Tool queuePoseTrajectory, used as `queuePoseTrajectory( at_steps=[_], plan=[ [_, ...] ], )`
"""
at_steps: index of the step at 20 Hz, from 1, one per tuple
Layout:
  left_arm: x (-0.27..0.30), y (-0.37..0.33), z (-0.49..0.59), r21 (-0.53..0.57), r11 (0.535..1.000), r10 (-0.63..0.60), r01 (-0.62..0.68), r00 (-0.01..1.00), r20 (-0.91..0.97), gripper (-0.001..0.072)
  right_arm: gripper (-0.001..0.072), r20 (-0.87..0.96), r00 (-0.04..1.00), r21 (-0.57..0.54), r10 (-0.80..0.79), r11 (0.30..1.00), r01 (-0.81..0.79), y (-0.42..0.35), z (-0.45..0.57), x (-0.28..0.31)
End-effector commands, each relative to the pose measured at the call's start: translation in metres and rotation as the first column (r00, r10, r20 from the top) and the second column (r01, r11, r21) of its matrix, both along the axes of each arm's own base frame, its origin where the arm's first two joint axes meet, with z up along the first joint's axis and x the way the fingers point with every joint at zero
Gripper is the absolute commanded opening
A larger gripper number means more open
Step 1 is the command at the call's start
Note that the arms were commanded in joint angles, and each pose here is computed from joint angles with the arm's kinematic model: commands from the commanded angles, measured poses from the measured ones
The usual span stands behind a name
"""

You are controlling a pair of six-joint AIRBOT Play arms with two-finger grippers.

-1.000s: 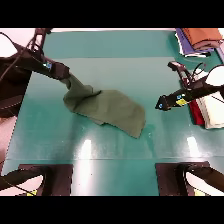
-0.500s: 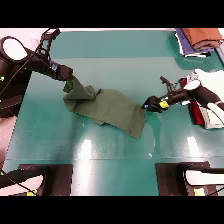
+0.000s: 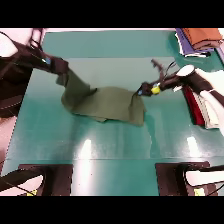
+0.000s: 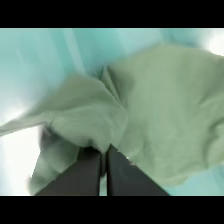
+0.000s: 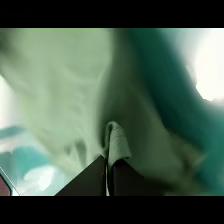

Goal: Fold the shirts.

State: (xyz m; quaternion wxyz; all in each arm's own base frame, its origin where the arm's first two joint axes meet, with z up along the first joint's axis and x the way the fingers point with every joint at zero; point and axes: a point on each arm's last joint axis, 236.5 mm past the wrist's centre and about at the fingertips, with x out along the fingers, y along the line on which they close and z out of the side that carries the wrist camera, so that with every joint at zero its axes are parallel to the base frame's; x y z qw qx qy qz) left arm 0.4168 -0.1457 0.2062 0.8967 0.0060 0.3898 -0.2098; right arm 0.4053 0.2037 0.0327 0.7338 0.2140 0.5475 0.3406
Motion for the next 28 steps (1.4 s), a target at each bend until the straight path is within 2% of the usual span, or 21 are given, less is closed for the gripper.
queuePoseTrajectory(
  at_steps=[1,5,8,11,13,15,17,20,21,25,28],
  plan=[
    [-0.018,0.012,0.109,-0.026,1.000,0.023,-0.017,0.965,0.260,0.0026,0.0016,0.286,0.958,0.013,0.007,1.000,-0.011,-0.024,0.127,0.006],
    [-0.102,0.030,0.266,-0.114,0.993,0.062,0.008,0.798,0.600,0.0026,0.0017,0.608,0.794,-0.024,-0.010,0.999,0.031,-0.060,0.280,-0.042],
    [-0.173,0.047,0.348,-0.195,0.980,0.129,0.038,0.626,0.769,0.0025,0.0016,0.742,0.666,-0.032,-0.078,0.988,0.151,-0.087,0.355,-0.083],
    [-0.218,0.059,0.389,-0.242,0.968,0.178,0.066,0.496,0.850,0.0024,0.0016,0.808,0.567,-0.100,-0.162,0.910,0.402,-0.137,0.389,-0.111],
    [-0.223,0.060,0.394,-0.260,0.963,0.193,0.073,0.485,0.853,0.0024,0.0015,0.812,0.548,-0.143,-0.202,0.841,0.522,-0.166,0.394,-0.126],
    [-0.205,0.057,0.380,-0.248,0.967,0.180,0.060,0.529,0.829,0.0024,0.0015,0.792,0.565,-0.163,-0.231,0.812,0.560,-0.180,0.387,-0.128],
    [-0.156,0.045,0.336,-0.215,0.976,0.146,0.028,0.649,0.747,0.0024,0.0015,0.739,0.621,-0.168,-0.259,0.822,0.543,-0.183,0.370,-0.111],
    [-0.067,0.022,0.216,-0.111,0.994,0.065,-0.014,0.883,0.464,0.0026,0.0015,0.574,0.786,-0.229,-0.227,0.878,0.421,-0.173,0.311,-0.065],
    [-0.042,0.015,0.175,-0.082,0.996,0.046,-0.017,0.931,0.362,0.0026,0.0015,0.507,0.837,-0.255,-0.205,0.892,0.373,-0.168,0.286,-0.047],
    [0.055,0.001,0.031,0.011,0.999,0.049,-0.050,0.996,0.078,0.0027,0.0016,0.199,0.966,-0.454,-0.166,0.858,0.241,-0.170,0.151,0.022],
    [0.103,0.006,-0.039,0.050,0.993,0.104,-0.104,0.995,0.001,0.0028,0.0016,0.060,0.985,-0.483,-0.160,0.860,0.169,-0.161,0.074,0.056]
  ],
)
